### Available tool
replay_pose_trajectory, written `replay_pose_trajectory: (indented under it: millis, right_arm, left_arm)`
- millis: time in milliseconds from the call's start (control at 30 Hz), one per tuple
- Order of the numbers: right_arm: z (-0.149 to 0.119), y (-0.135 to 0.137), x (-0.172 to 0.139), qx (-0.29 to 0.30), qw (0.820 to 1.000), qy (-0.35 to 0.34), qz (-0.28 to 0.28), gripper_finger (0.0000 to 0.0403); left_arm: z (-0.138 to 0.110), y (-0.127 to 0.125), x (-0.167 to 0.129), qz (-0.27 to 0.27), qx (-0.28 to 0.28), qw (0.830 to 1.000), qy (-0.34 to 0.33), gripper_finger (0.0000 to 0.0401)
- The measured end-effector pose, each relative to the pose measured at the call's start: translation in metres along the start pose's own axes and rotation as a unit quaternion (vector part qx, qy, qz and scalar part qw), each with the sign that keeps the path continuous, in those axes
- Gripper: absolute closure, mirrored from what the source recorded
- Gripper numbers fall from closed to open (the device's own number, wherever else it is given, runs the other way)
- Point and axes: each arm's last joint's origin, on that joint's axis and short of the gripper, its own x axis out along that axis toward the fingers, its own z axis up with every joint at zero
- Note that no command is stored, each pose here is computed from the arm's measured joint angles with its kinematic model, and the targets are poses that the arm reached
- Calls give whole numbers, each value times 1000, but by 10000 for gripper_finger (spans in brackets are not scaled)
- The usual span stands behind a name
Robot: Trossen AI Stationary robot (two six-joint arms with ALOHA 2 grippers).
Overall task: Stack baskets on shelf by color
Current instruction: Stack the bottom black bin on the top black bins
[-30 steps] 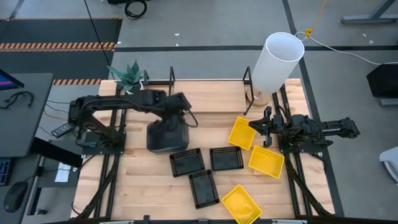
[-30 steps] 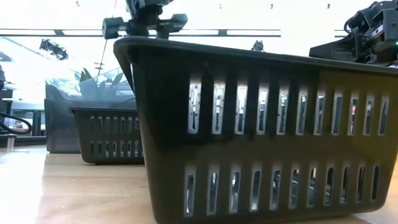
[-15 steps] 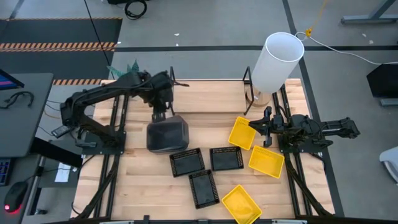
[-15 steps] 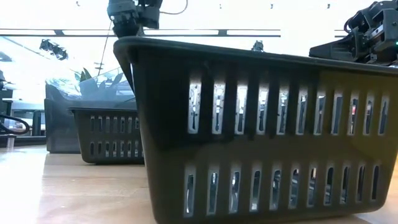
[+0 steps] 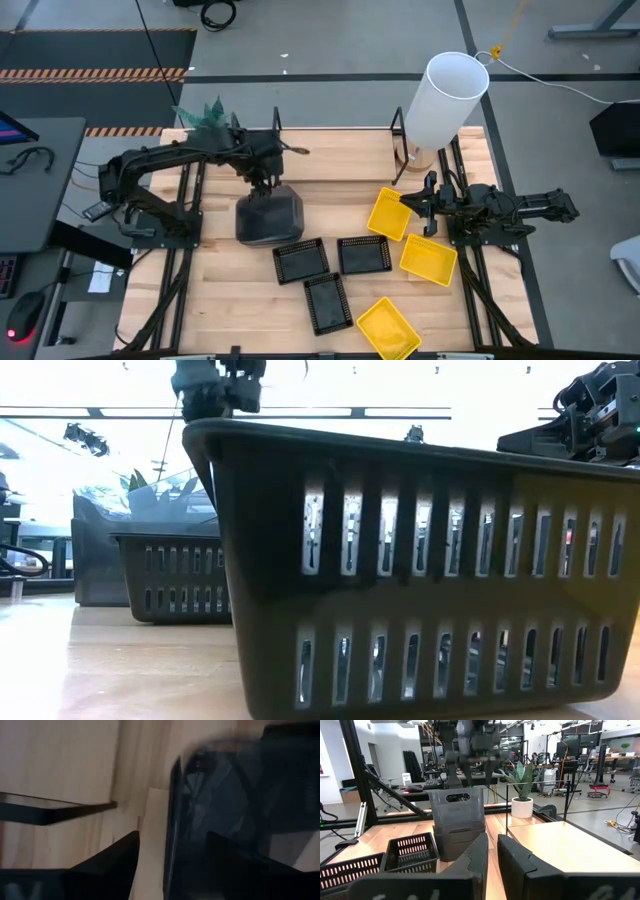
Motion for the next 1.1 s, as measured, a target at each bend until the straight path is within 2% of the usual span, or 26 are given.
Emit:
replay_pose_trajectory:
  millis: [133, 200, 300, 467, 600, 800, 1100]
  right_arm:
    - [0, 0, 0, 0, 1000, 0, 0, 357]
    - [0, 0, 0, 0, 1000, 0, 0, 357]
    - [0, 0, 0, 0, 1000, 0, 0, 357]
    - [0, 0, 0, 0, 1000, 0, 0, 357]
    - [0, 0, 0, 0, 1000, 0, 0, 357]
    - [0, 0, 0, 0, 1000, 0, 0, 357]
    - [0, 0, 0, 0, 1000, 0, 0, 357]
  left_arm:
    - [-6, -5, 20, -1, 25, 1000, -3, 179]
    - [-8, -5, 26, 17, 27, 999, 3, 188]
    - [-9, -4, 30, 49, 30, 998, 6, 203]
    - [-10, -5, 31, 51, 20, 998, 9, 239]
    - [-10, -5, 31, 50, 6, 999, 12, 290]
    - [-10, -13, 29, 46, 9, 999, 19, 388]
    - [-5, -17, -2, 63, 6, 997, 49, 395]
